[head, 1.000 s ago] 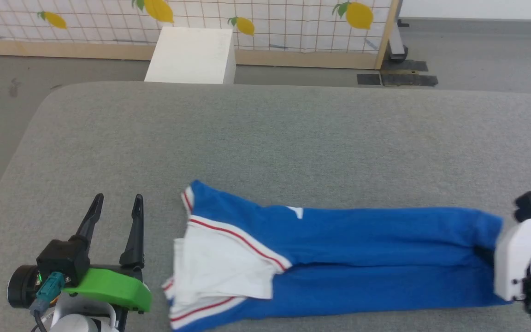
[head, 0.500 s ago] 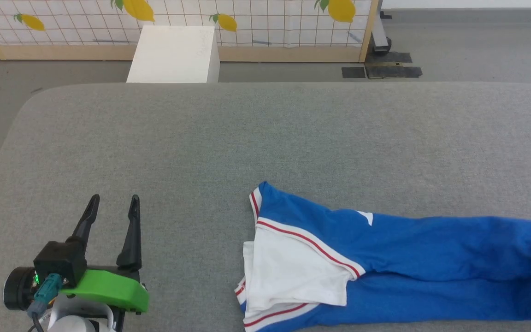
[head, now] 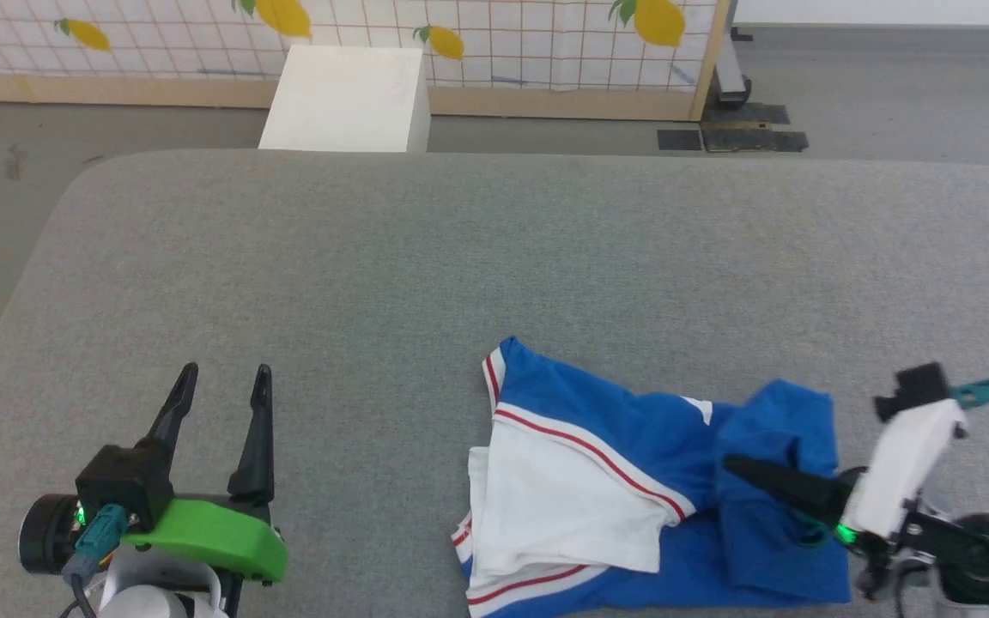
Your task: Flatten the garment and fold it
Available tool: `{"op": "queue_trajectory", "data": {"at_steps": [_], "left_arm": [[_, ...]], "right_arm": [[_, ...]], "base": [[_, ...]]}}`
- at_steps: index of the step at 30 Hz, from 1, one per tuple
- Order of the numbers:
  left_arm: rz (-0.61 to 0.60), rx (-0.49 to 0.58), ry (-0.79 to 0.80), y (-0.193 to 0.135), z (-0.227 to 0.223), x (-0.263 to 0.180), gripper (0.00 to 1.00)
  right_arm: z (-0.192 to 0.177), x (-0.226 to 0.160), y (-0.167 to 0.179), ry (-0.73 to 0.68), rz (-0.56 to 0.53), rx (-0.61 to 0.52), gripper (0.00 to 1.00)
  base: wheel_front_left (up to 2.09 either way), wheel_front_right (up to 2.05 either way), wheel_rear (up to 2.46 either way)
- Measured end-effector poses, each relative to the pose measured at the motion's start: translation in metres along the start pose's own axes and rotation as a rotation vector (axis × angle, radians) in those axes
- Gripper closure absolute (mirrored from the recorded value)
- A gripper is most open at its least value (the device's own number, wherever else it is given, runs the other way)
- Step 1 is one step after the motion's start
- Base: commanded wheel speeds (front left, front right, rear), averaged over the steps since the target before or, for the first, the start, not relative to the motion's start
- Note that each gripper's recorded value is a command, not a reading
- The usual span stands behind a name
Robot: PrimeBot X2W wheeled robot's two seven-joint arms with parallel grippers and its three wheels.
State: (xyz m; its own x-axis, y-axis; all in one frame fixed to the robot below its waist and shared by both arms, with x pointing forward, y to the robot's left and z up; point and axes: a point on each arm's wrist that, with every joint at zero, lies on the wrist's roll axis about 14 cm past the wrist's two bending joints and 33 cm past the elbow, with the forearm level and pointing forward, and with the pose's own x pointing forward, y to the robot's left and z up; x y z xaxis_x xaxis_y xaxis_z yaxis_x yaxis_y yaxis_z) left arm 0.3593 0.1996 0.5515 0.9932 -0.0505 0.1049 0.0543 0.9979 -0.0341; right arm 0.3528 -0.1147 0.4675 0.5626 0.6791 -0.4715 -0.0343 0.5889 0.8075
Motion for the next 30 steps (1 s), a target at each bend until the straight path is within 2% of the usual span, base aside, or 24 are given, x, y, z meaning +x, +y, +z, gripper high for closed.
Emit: {"op": "queue_trajectory", "data": {"at_steps": [10,20,21,22,23,24,25,30], "left_arm": [[0.009,-0.004,0.001,0.004,-0.001,0.006,0.0],[0.031,-0.01,0.028,0.01,-0.011,0.008,0.0],[0.034,-0.009,0.035,0.011,-0.013,0.008,0.0],[0.036,-0.009,0.039,0.011,-0.015,0.008,0.0],[0.037,-0.008,0.042,0.012,-0.016,0.008,0.0],[0.038,-0.007,0.044,0.012,-0.016,0.008,0.0],[0.038,-0.007,0.045,0.012,-0.017,0.008,0.0],[0.033,-0.005,0.045,0.011,-0.017,0.006,0.0]], "right_arm": [[-0.038,0.072,0.043,0.156,0.111,-0.054,1.0],[-0.063,0.123,0.036,0.206,0.045,-0.092,0.99],[-0.065,0.126,0.037,0.208,0.047,-0.099,0.94],[-0.068,0.129,0.039,0.216,0.053,-0.104,0.78],[-0.069,0.131,0.042,0.218,0.059,-0.11,0.56],[-0.071,0.133,0.045,0.22,0.067,-0.119,0.12],[-0.073,0.134,0.048,0.226,0.073,-0.129,0.0],[-0.082,0.138,0.067,0.238,0.111,-0.197,0.0]], "base": [[0.0,0.0,0.0],[0.0,0.0,0.0],[0.0,0.0,0.0],[0.0,0.0,0.0],[0.0,0.0,0.0],[0.0,0.0,0.0],[0.0,0.0,0.0],[0.0,0.0,0.0]]}}
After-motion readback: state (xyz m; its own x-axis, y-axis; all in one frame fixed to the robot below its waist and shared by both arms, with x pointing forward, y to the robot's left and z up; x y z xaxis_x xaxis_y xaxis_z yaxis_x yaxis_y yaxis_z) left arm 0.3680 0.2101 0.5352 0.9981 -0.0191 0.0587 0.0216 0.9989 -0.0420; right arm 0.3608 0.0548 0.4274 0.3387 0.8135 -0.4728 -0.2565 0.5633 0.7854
